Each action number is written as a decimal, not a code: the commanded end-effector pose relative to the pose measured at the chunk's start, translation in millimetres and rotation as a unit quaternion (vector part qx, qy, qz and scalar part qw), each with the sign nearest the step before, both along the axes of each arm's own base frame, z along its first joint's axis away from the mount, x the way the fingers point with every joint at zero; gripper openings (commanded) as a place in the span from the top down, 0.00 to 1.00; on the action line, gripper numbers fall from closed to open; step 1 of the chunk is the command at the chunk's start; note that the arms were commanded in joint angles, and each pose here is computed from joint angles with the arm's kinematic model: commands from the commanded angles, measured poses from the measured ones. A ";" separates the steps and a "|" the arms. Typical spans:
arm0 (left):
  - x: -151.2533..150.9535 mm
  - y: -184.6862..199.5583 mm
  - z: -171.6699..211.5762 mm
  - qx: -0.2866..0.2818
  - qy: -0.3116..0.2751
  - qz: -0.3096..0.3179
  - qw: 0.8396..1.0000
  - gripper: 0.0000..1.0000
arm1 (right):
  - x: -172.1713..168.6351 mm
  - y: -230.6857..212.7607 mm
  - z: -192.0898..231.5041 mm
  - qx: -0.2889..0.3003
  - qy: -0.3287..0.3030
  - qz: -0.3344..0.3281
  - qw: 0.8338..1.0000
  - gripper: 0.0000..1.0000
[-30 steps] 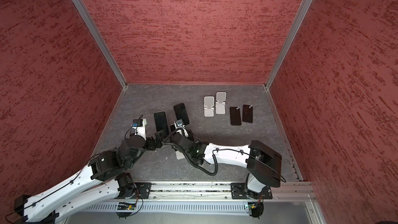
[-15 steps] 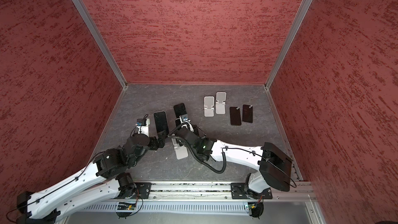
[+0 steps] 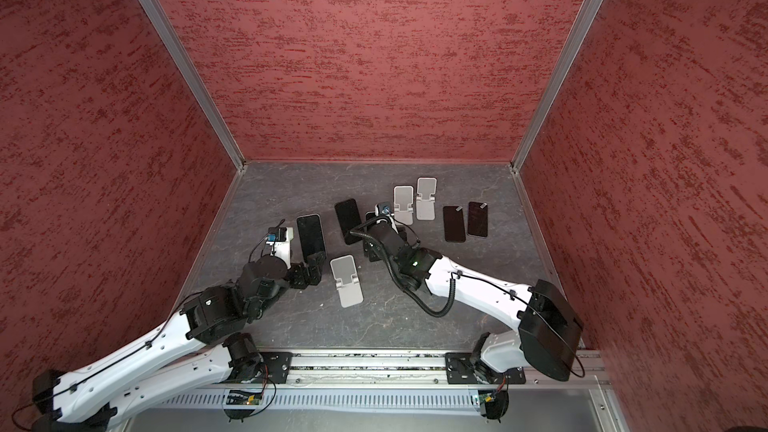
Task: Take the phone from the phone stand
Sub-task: 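Carry the teal-edged phone with the right gripper toward the flat phones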
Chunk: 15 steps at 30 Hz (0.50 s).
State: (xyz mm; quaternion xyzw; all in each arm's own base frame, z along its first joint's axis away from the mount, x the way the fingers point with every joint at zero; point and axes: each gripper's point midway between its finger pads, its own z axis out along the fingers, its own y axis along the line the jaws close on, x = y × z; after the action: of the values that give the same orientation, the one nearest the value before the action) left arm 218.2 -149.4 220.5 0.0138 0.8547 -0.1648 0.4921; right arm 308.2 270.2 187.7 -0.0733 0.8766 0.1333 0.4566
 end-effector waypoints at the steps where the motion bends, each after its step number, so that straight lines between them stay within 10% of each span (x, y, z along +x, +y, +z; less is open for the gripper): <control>1: 0.2 -3.5 5.4 -0.013 -0.011 -0.011 1.000 0.00 | 4.1 -19.0 -1.1 -0.004 0.015 -0.009 1.000 0.36; 15: -1.2 -3.6 2.9 -0.014 -0.008 -0.015 1.000 0.00 | 24.6 -72.7 -46.2 -0.030 0.075 -0.057 0.995 0.36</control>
State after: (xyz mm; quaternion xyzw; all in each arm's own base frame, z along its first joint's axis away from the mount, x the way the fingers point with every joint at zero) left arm 216.9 -152.1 222.9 0.0147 0.8501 -0.1802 0.4947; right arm 329.2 201.6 143.5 -0.0336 0.9152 0.0769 0.3941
